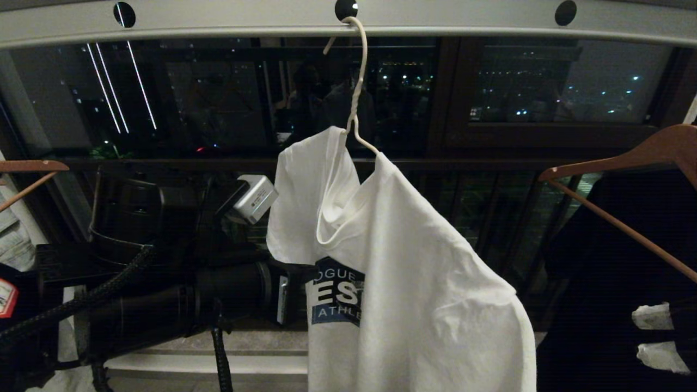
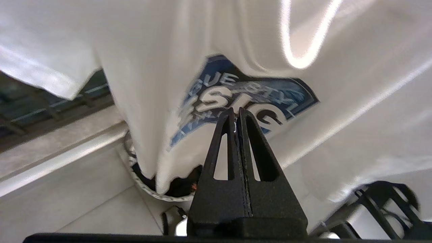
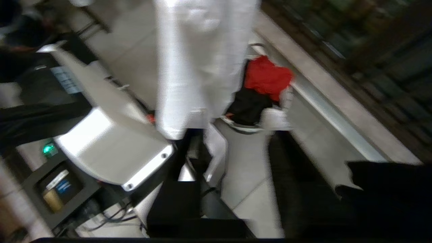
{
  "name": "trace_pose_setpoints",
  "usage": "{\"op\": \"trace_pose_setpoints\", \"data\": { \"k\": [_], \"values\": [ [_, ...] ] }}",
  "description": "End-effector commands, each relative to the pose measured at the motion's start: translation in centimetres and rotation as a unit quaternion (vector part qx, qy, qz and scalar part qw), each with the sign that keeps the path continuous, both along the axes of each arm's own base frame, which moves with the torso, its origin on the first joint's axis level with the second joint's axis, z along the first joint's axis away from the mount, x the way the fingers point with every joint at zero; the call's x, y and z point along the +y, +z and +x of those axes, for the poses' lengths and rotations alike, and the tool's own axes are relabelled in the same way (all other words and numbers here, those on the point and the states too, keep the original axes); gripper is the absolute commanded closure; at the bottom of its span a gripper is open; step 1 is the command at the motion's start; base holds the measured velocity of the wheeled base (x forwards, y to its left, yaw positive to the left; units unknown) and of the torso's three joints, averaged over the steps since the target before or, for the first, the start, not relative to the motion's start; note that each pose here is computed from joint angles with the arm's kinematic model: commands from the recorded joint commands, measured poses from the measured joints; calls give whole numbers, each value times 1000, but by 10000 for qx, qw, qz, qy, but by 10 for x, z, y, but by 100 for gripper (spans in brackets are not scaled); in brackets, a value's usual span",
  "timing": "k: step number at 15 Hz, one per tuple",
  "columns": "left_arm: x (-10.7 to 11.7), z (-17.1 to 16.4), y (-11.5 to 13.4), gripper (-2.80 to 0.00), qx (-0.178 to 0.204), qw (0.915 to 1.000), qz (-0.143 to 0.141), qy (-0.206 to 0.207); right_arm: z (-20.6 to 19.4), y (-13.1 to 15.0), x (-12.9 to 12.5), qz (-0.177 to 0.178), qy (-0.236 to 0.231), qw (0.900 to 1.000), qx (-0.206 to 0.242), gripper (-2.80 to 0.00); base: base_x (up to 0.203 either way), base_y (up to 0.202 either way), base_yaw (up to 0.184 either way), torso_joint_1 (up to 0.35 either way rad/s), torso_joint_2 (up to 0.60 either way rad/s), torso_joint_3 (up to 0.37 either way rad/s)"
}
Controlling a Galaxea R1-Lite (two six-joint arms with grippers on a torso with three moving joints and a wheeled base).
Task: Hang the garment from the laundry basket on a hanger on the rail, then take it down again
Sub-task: Take the clothes off the clothes rack
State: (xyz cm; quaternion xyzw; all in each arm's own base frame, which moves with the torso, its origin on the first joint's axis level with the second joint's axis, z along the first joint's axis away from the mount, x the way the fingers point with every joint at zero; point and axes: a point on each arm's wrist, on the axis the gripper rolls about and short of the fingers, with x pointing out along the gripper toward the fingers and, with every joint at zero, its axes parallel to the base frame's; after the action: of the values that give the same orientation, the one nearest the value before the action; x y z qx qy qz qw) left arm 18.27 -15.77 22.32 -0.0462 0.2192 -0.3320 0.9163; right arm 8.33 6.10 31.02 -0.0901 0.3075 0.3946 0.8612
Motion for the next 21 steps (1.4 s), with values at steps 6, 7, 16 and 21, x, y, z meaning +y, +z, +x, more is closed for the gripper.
{"op": "trace_pose_setpoints", "data": {
  "k": [6, 7, 16, 21],
  "values": [
    [-4, 4, -3, 0, 61, 10000, 25, 27, 19, -19, 18, 48, 445, 9988, 218, -280, 0, 0, 0, 0, 0, 0],
    [-4, 5, -4, 0, 72, 10000, 35, 27, 25, -24, 23, 133, 477, 9988, 50, -280, 0, 0, 0, 0, 0, 0],
    [-2, 2, 0, 0, 8, 10000, -19, 36, 66, -62, 46, 29, 150, 9997, -212, 0, 0, 0, 0, 0, 0, 0],
    [0, 1, 2, 0, -28, 10000, -48, 41, 78, -70, 46, -88, -27, 10000, -35, 0, 0, 0, 0, 0, 0, 0]
  ]
}}
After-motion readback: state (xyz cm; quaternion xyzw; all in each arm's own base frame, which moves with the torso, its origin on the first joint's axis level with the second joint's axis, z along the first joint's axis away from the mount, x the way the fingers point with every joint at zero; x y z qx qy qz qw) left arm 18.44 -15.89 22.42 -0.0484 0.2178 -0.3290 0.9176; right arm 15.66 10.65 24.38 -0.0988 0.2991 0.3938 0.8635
